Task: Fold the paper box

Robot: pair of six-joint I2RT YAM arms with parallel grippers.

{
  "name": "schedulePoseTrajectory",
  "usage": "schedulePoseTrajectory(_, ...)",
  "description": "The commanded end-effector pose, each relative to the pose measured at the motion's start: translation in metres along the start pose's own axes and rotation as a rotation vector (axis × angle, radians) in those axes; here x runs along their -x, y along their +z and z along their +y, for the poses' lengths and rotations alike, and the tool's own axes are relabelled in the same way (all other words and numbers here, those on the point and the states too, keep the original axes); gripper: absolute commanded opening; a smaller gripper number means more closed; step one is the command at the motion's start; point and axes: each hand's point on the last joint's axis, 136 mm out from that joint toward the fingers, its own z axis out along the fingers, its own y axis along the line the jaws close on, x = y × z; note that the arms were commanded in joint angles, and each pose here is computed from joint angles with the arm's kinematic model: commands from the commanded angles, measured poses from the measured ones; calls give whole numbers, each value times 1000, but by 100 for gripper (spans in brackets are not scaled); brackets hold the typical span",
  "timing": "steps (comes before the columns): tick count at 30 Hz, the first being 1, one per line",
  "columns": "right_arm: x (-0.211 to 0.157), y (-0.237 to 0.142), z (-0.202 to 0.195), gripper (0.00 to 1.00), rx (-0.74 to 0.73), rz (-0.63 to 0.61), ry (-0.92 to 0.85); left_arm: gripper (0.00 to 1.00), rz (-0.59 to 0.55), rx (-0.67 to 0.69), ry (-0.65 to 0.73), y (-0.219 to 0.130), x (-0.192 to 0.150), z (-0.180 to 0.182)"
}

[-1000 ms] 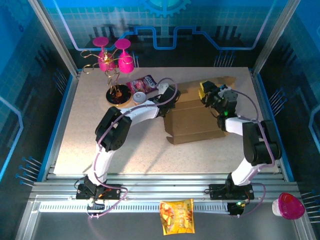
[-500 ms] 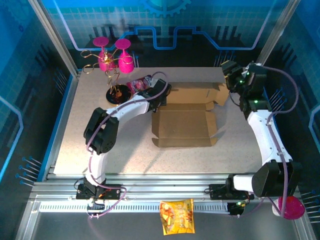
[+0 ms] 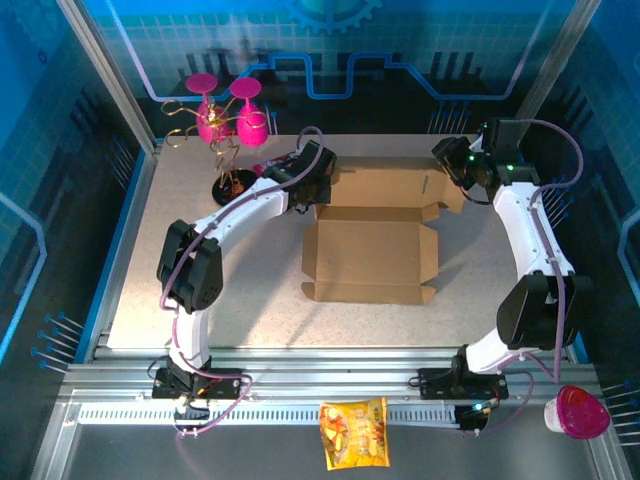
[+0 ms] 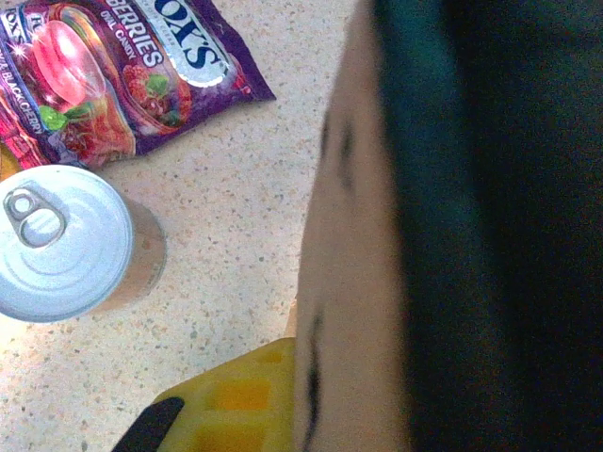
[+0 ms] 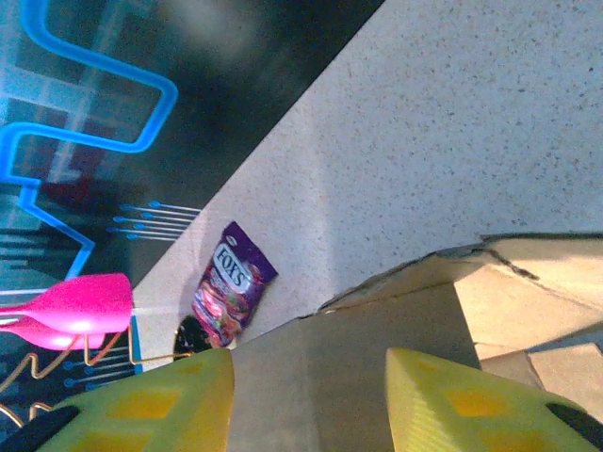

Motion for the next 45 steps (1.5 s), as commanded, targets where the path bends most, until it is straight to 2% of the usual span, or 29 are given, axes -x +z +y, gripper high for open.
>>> schedulePoseTrajectory(1,-14,0,9,47,18,70,-49,0,-17,-60,-6,-30,15,-7)
schedulePoseTrajectory(8,-29,5,7,48,29,112,-28,0,-4,-81,-21,-31,12,-11)
schedulePoseTrajectory(14,-32,5,17,41,76,122,0,0,-1,-92,-21,-32,13,-13)
schedulePoseTrajectory(21,-30,4,25,23,110,125,41,0,0,-90,-26,-35,16,-14)
schedulePoseTrajectory(27,-24,0,35,1,160,97,94,0,7,-94,-29,-39,21,-16)
schedulePoseTrajectory(31,-16,-7,43,0,191,69,116,0,16,-99,-42,-43,24,-17)
schedulePoseTrajectory(32,-13,-11,45,6,204,52,114,0,20,-98,-49,-43,25,-17)
schedulePoseTrajectory(34,-5,-19,46,31,216,11,105,0,26,-101,-63,-46,28,-16)
schedulePoseTrajectory(35,-1,-25,45,41,216,-16,99,0,32,-102,-67,-47,29,-16)
schedulePoseTrajectory(37,3,-36,40,50,206,-59,79,0,36,-101,-77,-51,34,-14)
schedulePoseTrajectory(41,-1,-57,10,51,112,-132,32,0,42,-94,-85,-59,41,-10)
schedulePoseTrajectory(45,-17,-60,-23,50,13,-142,-11,0,47,-87,-76,-64,44,-7)
